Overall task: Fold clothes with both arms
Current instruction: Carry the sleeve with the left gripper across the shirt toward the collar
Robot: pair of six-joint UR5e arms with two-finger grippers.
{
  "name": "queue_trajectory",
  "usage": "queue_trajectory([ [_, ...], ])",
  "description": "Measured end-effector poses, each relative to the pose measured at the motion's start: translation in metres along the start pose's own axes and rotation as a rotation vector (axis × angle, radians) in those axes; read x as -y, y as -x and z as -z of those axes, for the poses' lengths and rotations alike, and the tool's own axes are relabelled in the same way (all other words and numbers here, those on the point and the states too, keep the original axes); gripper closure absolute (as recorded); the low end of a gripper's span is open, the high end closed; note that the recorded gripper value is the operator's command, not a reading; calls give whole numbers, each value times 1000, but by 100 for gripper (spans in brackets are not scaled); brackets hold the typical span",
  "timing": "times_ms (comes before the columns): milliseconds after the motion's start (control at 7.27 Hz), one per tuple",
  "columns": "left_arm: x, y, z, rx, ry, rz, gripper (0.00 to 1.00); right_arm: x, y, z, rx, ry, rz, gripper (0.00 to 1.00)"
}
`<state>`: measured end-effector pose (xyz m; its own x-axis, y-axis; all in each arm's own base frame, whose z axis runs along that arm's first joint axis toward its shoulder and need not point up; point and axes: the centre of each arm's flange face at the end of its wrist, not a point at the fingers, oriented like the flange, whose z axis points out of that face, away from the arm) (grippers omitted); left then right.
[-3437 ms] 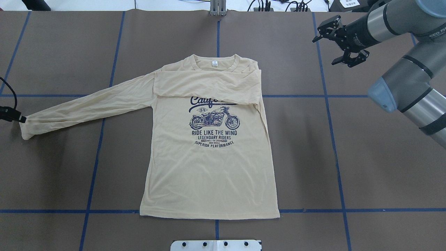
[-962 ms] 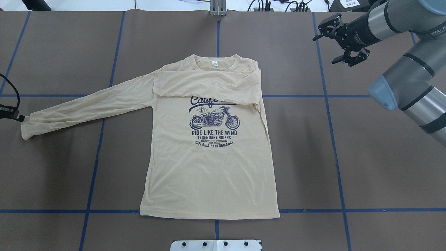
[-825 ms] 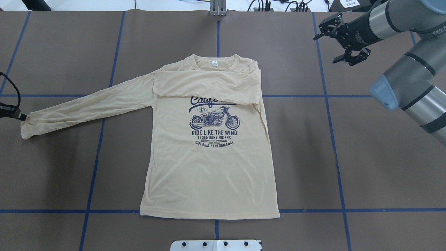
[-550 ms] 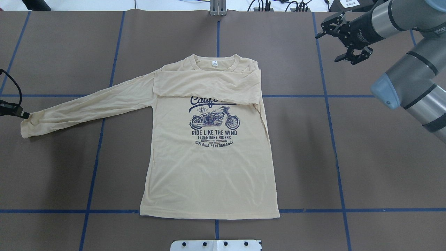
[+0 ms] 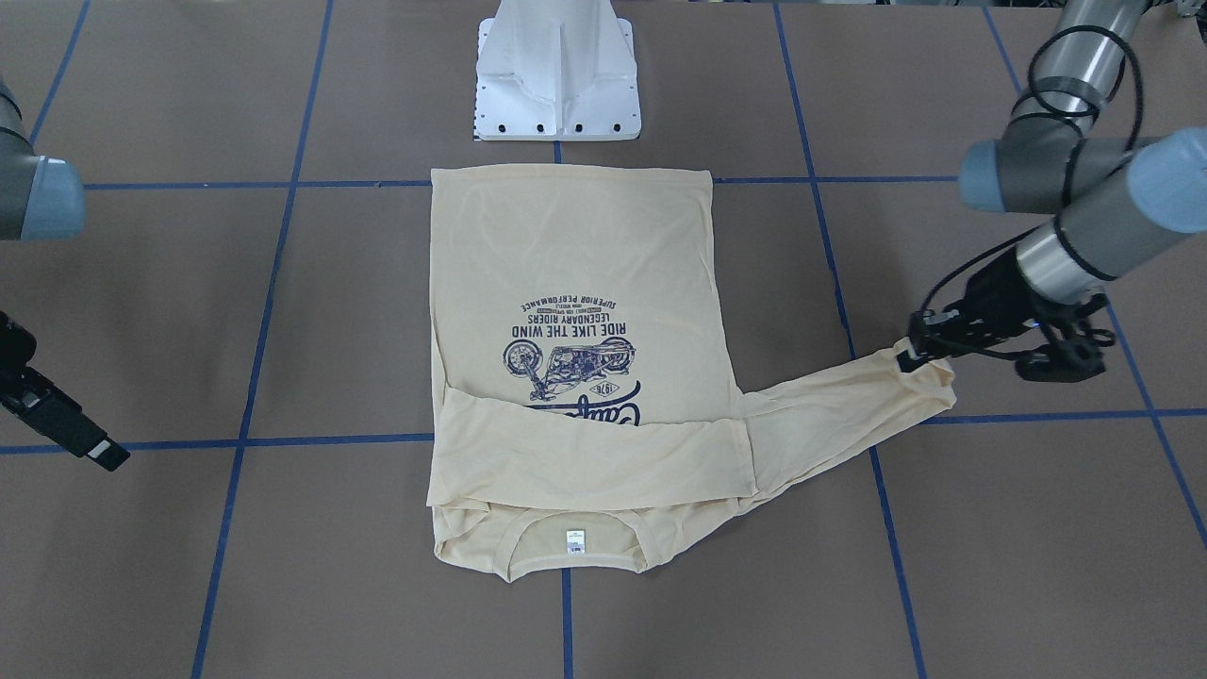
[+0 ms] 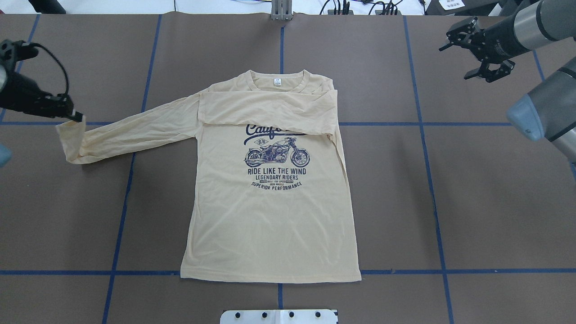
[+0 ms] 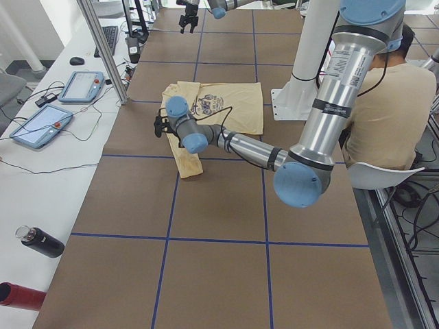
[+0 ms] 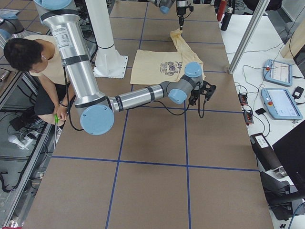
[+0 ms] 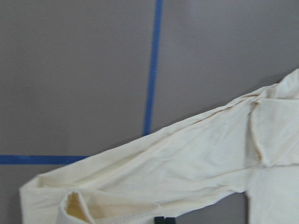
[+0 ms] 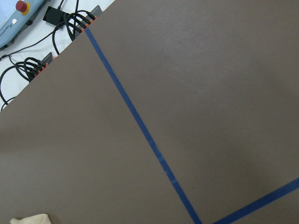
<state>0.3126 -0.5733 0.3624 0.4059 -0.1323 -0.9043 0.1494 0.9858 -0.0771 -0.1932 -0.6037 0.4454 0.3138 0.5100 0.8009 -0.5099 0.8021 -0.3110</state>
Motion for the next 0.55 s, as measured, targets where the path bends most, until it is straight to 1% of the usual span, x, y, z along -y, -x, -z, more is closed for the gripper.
queue_trajectory([
  [137,-18,-88,-23,-10,0,86,100,7,-12,-5,-18,-5,9,1],
  [275,-34,-160,-39,-27,-19,164,100,11,-20,-9,-31,-6,15,1],
  [412,-43,-225,-55,-48,-48,236,100,15,-25,-13,-40,-6,16,1],
  [550,-49,-280,-68,-68,-73,286,100,17,-28,-15,-46,-6,15,1],
])
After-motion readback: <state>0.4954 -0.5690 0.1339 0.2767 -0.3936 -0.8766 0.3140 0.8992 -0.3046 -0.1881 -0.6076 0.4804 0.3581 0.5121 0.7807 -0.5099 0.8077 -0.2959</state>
